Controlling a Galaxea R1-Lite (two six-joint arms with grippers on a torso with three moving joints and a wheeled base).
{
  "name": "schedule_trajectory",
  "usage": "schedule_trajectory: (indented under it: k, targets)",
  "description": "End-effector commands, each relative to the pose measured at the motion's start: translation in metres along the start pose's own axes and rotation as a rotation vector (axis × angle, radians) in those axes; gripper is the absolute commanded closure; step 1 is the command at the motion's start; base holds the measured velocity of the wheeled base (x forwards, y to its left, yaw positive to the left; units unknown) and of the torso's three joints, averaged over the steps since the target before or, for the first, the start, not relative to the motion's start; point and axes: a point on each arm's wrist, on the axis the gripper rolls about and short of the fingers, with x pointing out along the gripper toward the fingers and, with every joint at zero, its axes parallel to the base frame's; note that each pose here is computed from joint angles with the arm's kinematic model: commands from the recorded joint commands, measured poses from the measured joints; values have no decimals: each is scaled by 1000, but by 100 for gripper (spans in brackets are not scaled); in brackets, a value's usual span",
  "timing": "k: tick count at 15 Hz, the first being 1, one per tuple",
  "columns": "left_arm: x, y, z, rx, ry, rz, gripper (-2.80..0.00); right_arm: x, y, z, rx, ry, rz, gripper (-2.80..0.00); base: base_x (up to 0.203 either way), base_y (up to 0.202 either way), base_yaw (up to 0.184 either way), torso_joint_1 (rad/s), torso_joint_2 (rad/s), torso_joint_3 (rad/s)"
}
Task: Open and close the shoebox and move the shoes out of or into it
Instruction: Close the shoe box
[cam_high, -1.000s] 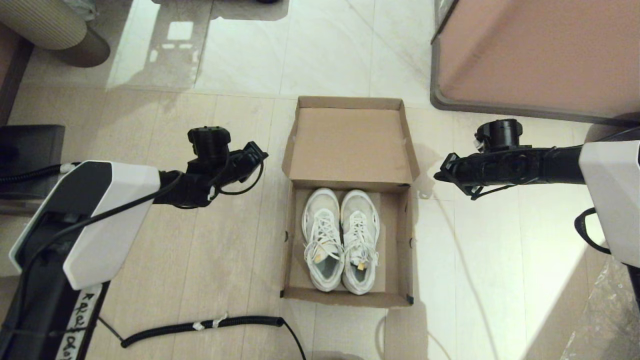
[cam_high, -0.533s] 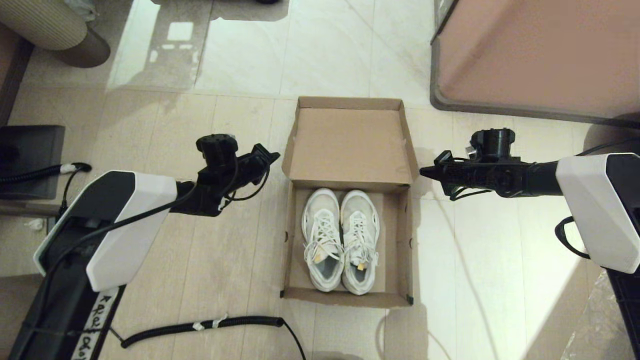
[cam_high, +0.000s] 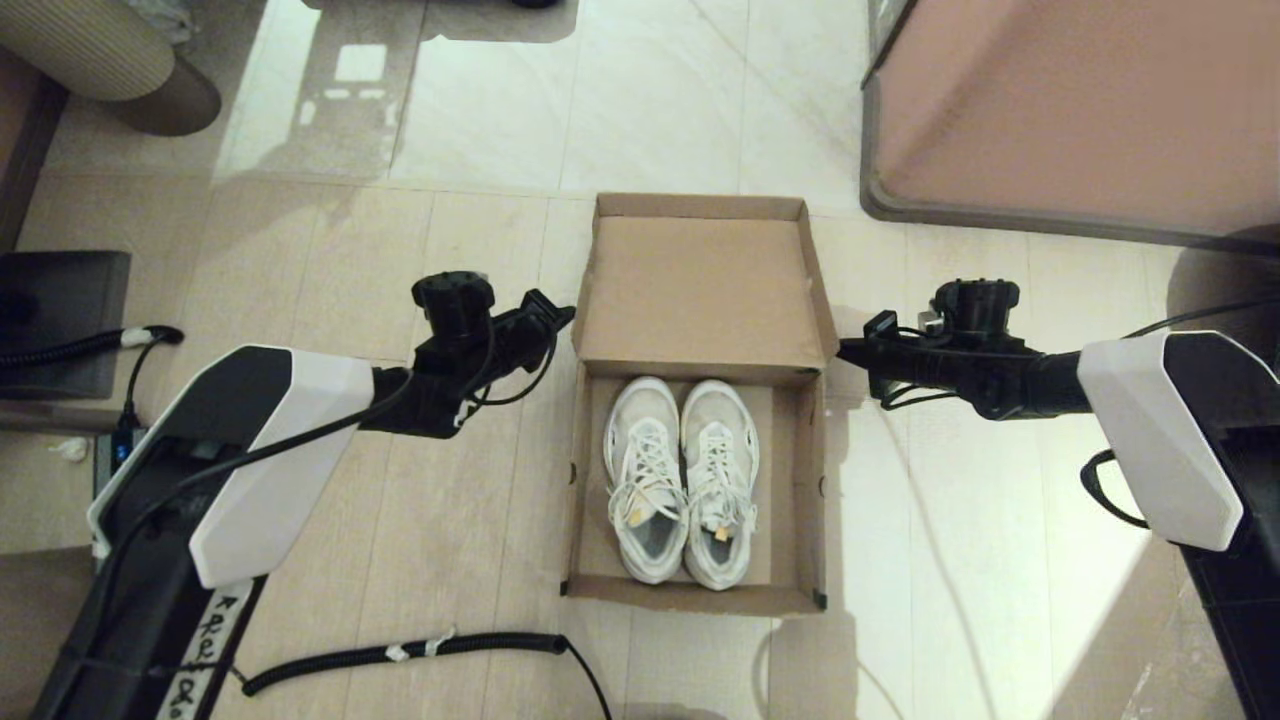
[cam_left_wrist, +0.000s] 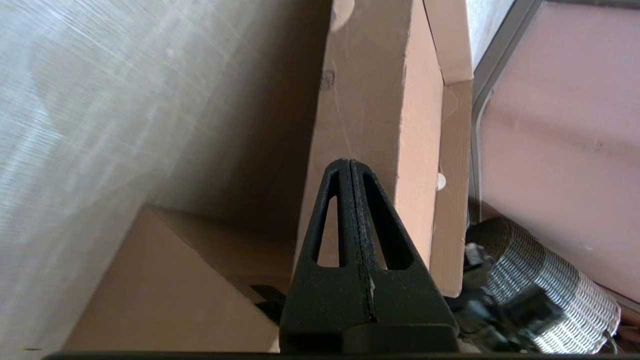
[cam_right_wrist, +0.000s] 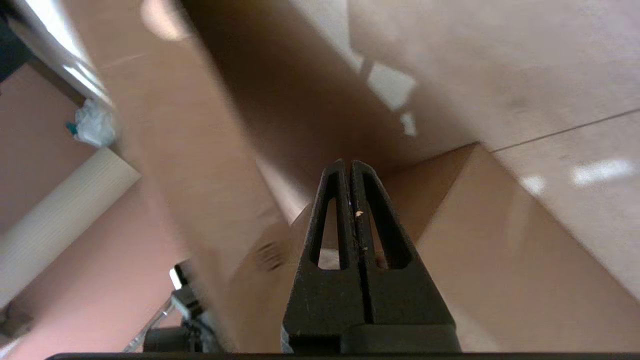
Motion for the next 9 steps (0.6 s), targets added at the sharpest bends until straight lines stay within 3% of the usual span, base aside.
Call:
schedule_trajectory:
  k: [1, 3, 6, 9]
  targets:
    - [2, -4, -5, -5, 9, -11, 0, 9, -9, -4, 47, 6, 29, 0, 0, 0, 0, 0, 0, 0]
    - [4, -8, -11, -5, 18, -17, 0, 12, -5, -5, 106, 7, 87, 0, 0, 0, 0, 0, 0, 0]
    - [6, -11, -15, -5, 20, -21, 0, 16, -2, -12, 125, 34, 100, 0, 0, 0, 0, 0, 0, 0]
    - [6, -11, -15, -6, 23, -21, 0, 16, 1, -10, 217, 46, 148, 0, 0, 0, 0, 0, 0, 0]
